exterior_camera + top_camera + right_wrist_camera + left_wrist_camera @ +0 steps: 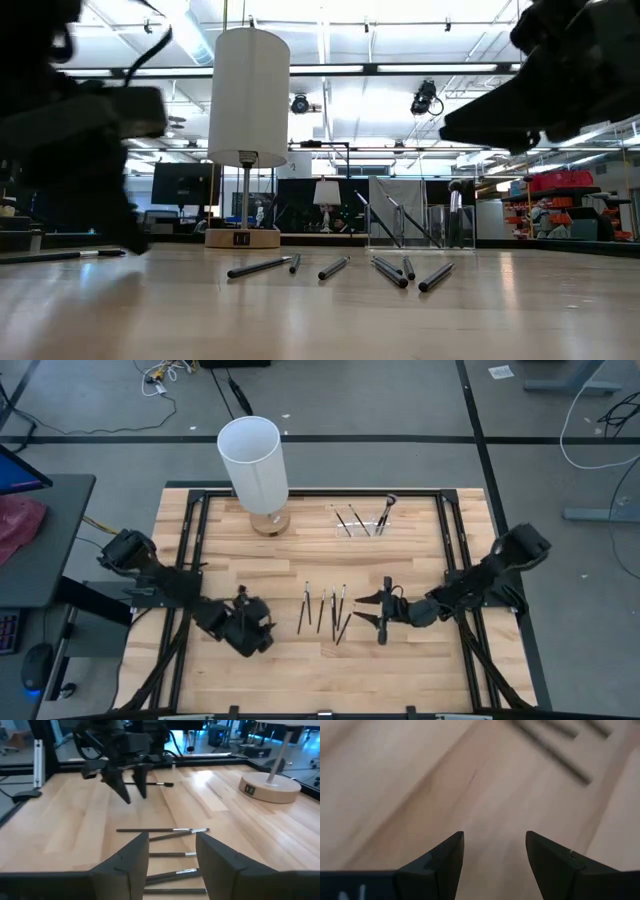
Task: Sort items
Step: Put the brow brush into the transparent organizer
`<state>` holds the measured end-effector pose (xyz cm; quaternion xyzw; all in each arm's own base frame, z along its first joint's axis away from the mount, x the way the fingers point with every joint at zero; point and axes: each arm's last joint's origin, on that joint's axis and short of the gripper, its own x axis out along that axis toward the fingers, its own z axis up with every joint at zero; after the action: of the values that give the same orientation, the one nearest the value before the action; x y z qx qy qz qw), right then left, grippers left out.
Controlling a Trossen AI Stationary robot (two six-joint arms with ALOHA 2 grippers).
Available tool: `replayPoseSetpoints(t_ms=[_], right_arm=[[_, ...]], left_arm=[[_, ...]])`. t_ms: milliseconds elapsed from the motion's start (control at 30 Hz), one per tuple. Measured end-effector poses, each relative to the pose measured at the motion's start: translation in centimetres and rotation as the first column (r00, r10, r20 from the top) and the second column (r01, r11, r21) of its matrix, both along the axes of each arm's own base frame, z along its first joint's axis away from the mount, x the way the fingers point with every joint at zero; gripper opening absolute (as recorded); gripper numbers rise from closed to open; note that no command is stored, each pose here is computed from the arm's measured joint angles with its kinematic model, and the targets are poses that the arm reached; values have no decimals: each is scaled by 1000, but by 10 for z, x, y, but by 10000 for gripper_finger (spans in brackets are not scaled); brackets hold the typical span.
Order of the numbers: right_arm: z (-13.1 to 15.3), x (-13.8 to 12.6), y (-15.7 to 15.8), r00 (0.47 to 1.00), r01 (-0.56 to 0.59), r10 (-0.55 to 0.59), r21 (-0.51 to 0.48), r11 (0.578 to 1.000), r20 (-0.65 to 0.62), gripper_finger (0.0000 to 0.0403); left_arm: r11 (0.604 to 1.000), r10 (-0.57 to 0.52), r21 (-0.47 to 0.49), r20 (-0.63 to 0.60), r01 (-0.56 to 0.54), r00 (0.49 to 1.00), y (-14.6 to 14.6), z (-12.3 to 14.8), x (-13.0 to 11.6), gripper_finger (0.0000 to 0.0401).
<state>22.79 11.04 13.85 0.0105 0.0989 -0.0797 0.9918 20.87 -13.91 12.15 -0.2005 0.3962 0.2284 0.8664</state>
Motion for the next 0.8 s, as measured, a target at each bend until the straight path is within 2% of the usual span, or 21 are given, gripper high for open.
replayPoseSetpoints(t_ms=[233, 400, 533, 700, 800], right_arm=[[-8, 9, -12, 998, 60, -60, 19, 998, 11, 164], [-7, 10, -14, 997, 69, -70, 31, 997, 18, 164], [-7, 10, -14, 997, 68, -69, 33, 997, 21, 164], [-7, 10, -14, 997, 68, -69, 34, 997, 22, 164], [-7, 10, -14, 997, 69, -70, 37, 997, 23, 164]], left_arm=[[995, 98, 3, -67, -98, 993, -16, -5, -37, 218], [974, 219, 54, 0, -219, 976, -18, -5, -60, 218], [954, 287, 83, 44, -289, 957, -15, -3, -70, 218], [921, 364, 150, 1, -360, 931, -5, -4, -77, 218], [919, 366, 158, 7, -362, 931, -1, -8, -76, 218]])
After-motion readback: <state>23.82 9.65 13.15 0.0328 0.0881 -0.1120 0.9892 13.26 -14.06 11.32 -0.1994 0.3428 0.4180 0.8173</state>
